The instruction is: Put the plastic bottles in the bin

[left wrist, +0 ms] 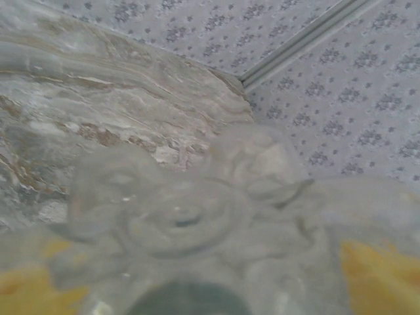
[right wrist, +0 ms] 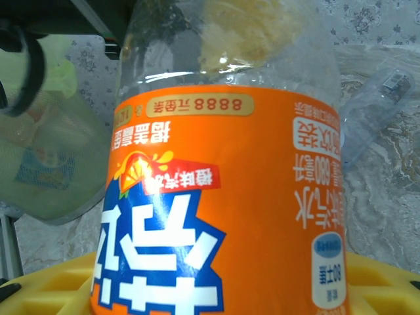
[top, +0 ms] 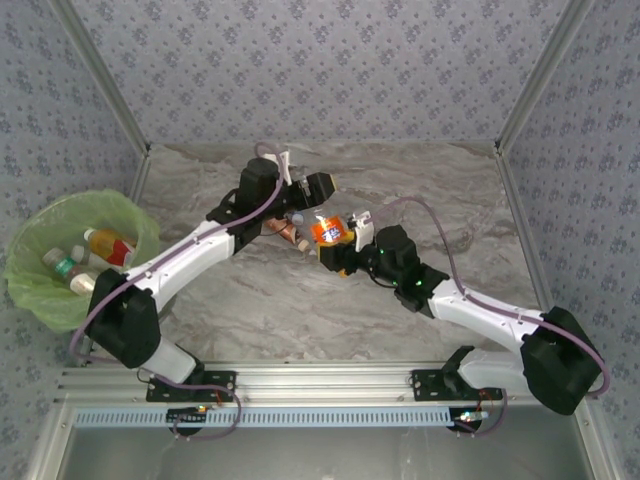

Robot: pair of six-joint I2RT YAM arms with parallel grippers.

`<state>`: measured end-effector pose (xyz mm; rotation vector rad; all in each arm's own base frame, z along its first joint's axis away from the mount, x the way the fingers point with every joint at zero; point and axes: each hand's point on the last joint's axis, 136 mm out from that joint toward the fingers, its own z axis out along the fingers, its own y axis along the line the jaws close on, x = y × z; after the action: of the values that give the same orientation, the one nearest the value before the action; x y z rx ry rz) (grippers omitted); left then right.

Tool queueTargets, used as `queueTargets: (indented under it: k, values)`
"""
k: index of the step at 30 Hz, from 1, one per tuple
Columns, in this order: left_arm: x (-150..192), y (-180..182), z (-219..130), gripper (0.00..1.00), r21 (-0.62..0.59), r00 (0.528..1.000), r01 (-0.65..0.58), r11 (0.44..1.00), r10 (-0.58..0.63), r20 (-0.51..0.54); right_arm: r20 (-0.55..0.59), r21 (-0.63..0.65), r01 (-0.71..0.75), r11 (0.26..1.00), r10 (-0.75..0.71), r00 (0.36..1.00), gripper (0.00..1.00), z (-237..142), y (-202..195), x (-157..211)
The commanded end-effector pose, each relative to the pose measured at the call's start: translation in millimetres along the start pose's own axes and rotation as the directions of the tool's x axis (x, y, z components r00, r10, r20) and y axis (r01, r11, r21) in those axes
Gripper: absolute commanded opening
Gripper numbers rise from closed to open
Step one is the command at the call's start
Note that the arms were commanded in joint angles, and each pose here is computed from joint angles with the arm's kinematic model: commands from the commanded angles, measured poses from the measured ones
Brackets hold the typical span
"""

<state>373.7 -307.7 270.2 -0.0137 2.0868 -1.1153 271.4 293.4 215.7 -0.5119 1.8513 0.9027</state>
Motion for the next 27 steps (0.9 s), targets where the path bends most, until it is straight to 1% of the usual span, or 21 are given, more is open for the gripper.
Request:
queueTargets:
  k: [1, 3, 4, 5, 6, 8, 9, 11, 14, 18, 19, 23, 27]
  values:
    - [-15, -7, 3, 0.74, 0.016, 0.998, -0.020, 1.000, 0.019, 0.057, 0.063, -0.051, 0.037, 0.998, -0.033, 0.997, 0.00, 2, 17, -23]
    - [-12, -6, 2, 0.65, 0.014, 0.998, -0.029, 0.999, 0.029, 0.047, 0.066, -0.052, 0.036, 0.998, -0.033, 0.997, 0.00, 2, 18, -24]
    - [-10, -5, 1, 0.61, 0.009, 0.998, -0.035, 0.999, 0.035, 0.045, 0.067, -0.052, 0.035, 0.998, -0.031, 0.997, 0.01, 3, 18, -24]
    - [-10, -4, -1, 0.57, 0.005, 0.998, -0.042, 0.999, 0.041, 0.046, 0.067, -0.052, 0.035, 0.998, -0.031, 0.997, 0.05, 3, 18, -25]
    - [-10, -4, -3, 0.55, 0.005, 0.998, -0.046, 0.999, 0.046, 0.049, 0.065, -0.052, 0.034, 0.998, -0.031, 0.997, 0.11, 4, 18, -25]
    - [-11, -6, -7, 0.51, 0.006, 0.997, -0.063, 0.998, 0.062, 0.054, 0.061, -0.056, 0.039, 0.998, -0.036, 0.997, 0.34, 5, 19, -26]
    - [-11, -6, -9, 0.50, 0.006, 0.996, -0.068, 0.998, 0.068, 0.056, 0.059, -0.058, 0.040, 0.997, -0.037, 0.998, 0.41, 6, 19, -26]
    - [-13, -7, -13, 0.49, -0.002, 0.995, -0.083, 0.997, 0.083, 0.063, 0.054, -0.067, 0.047, 0.997, -0.043, 0.998, 0.54, 6, 21, -27]
    - [-18, -7, -18, 0.48, -0.017, 0.992, -0.097, 0.995, 0.098, 0.077, 0.049, -0.088, 0.061, 0.994, -0.057, 0.997, 0.67, 4, 25, -30]
    - [-25, -4, -25, 0.48, -0.028, 0.990, -0.096, 0.995, 0.098, 0.097, 0.054, -0.079, 0.076, 0.994, -0.072, 0.996, 0.74, -2, 24, -33]
    - [-26, -4, -26, 0.47, -0.032, 0.990, -0.096, 0.995, 0.099, 0.099, 0.051, -0.076, 0.078, 0.994, -0.074, 0.996, 0.78, -4, 23, -33]
    - [-31, 3, -31, 0.47, -0.058, 0.989, -0.095, 0.994, 0.101, 0.109, 0.047, -0.059, 0.084, 0.995, -0.082, 0.996, 0.99, -12, 20, -35]
    - [-36, 9, -39, 0.47, -0.090, 0.986, -0.106, 0.990, 0.116, 0.121, 0.087, 0.038, 0.061, 0.997, -0.064, 0.994, 0.99, -22, 3, -42]
